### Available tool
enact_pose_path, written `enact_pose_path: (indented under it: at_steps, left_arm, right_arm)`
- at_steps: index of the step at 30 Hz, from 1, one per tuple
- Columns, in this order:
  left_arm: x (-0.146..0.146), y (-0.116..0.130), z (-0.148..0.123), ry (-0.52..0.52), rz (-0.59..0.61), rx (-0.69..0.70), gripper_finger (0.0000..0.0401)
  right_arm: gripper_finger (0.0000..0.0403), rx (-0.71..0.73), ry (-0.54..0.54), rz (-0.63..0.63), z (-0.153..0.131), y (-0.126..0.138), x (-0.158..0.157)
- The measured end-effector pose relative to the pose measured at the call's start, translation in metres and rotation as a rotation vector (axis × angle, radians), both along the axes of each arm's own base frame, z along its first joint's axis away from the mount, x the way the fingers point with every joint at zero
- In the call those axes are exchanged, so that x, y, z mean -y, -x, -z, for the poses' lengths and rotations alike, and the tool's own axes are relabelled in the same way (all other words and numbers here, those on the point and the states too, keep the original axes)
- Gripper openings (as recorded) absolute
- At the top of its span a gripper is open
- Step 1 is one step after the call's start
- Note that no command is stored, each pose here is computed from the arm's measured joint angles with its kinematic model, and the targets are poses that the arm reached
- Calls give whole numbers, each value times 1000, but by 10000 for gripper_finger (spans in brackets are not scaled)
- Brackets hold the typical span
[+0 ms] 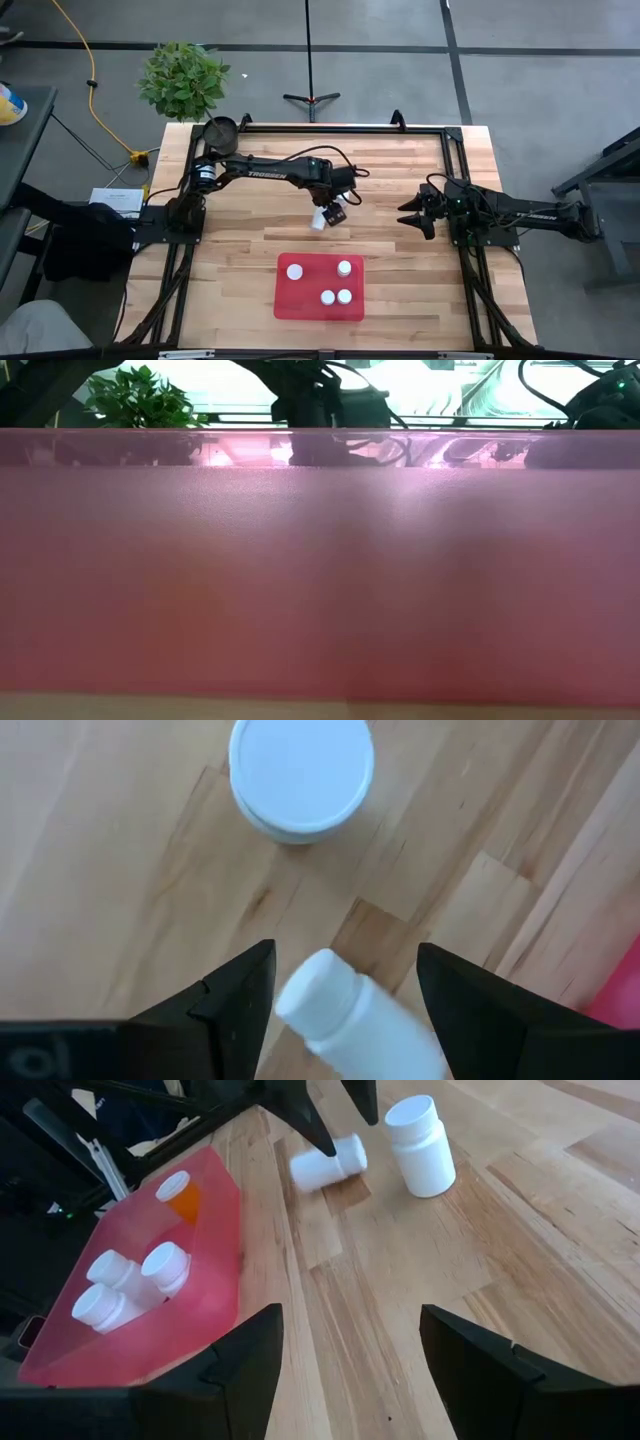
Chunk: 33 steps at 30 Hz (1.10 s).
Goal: Pick and place pill bottles into a basket
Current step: Put the bottom white pill bottle into the red bin
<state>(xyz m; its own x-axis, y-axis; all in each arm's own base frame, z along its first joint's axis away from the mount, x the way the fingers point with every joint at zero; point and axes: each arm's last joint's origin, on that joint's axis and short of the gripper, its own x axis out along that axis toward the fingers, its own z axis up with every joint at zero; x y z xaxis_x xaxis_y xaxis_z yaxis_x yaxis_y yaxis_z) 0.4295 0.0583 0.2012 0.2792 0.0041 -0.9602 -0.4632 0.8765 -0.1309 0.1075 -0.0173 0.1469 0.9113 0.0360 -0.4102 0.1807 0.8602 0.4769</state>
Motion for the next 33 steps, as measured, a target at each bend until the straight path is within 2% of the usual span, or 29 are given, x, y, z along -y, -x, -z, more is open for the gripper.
enact_pose_path:
  at_steps: [5,11,17,25,29,33]
  left_arm:
    - [-1,0,0,-46,62,-3,276]
    - [-3,-3,-1,-152,135,10,276]
    - [-4,-9,-3,-194,226,76,276]
    - [-4,-10,-4,-237,332,73,276]
    - [-8,-9,-4,-281,319,58,276]
    - [-20,-7,-4,-279,288,56,276]
  right_arm:
    - [226,0,0,-1,0,0,0]
    - [226,0,0,0,0,0,0]
    - [226,0,4,-2,0,0,0]
    - [226,0,4,-2,0,0,0]
    - [226,0,4,-2,0,0,0]
    - [226,0,11,-5,0,0,0]
